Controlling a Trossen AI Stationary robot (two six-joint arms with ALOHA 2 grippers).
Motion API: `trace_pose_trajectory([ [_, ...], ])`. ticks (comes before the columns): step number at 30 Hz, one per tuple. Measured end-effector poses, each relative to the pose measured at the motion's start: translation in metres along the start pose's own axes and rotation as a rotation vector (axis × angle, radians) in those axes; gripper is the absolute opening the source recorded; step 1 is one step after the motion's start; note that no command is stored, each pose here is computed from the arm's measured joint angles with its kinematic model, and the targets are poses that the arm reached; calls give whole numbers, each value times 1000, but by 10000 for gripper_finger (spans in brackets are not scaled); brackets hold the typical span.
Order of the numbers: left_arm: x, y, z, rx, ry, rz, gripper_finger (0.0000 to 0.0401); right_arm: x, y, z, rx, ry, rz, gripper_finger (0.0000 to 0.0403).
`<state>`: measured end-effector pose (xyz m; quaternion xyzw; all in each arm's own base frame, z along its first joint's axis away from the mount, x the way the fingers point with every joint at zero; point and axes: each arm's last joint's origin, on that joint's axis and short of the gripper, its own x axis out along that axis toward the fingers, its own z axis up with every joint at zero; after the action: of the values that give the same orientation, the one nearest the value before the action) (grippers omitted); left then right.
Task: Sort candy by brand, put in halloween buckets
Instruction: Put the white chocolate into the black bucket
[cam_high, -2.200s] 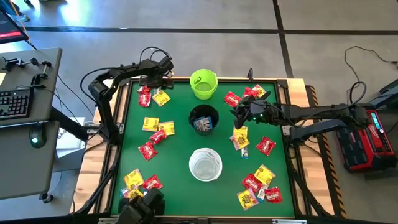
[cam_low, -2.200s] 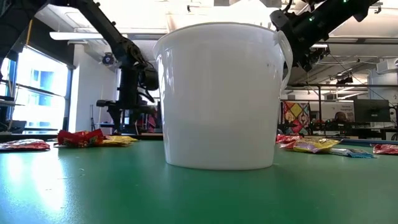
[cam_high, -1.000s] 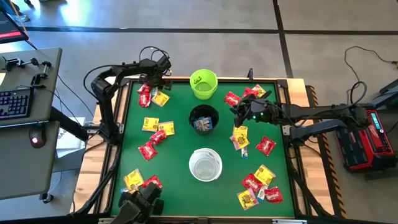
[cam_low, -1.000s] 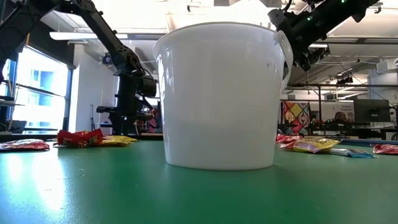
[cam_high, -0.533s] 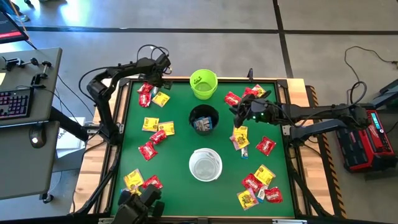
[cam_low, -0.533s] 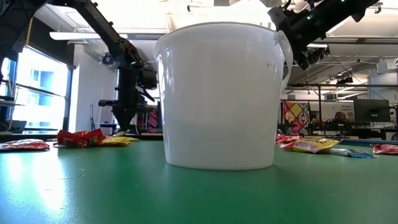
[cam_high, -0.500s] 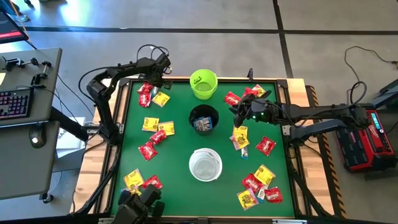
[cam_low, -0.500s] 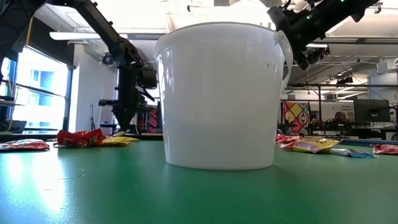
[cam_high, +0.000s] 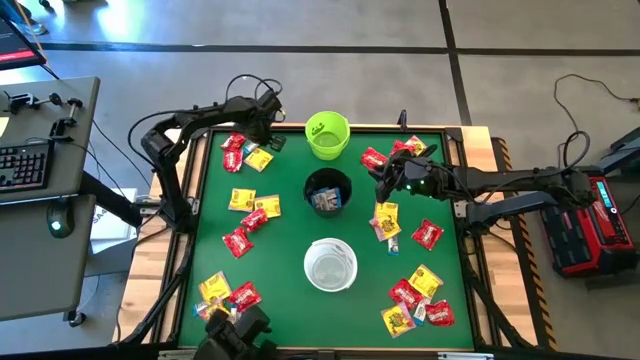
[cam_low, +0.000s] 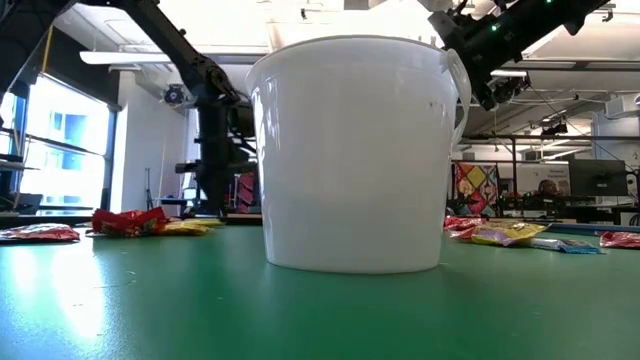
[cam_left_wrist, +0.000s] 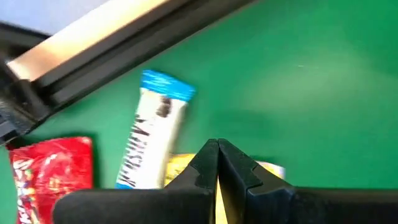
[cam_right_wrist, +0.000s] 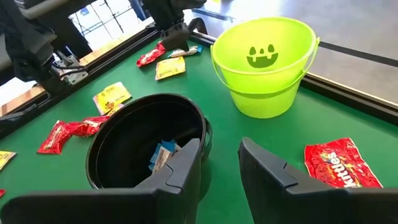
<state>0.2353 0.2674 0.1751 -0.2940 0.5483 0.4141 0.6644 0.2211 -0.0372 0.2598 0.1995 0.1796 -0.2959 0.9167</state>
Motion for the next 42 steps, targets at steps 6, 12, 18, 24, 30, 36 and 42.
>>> trace_pose_trajectory([
  [6,-31,-26,-4,69,-116,-63,0,0,-1,0,-58,-11,-21,99],
  [12,-74,-42,-18,100,-201,-137,0,0,0,0,-30,-11,-21,99],
  [18,-92,-45,-26,166,-234,-120,3,0,1,0,-117,11,23,99],
  [24,-65,-30,-18,108,-146,-12,47,1,0,0,-112,17,34,99],
  [30,-27,-17,-9,145,-45,35,107,1,0,0,-99,12,22,99],
  [36,1,-11,-6,145,11,169,153,1,-1,0,-52,4,6,99],
  [42,12,-12,0,147,-29,234,183,1,-1,1,-26,-3,-8,99],
])
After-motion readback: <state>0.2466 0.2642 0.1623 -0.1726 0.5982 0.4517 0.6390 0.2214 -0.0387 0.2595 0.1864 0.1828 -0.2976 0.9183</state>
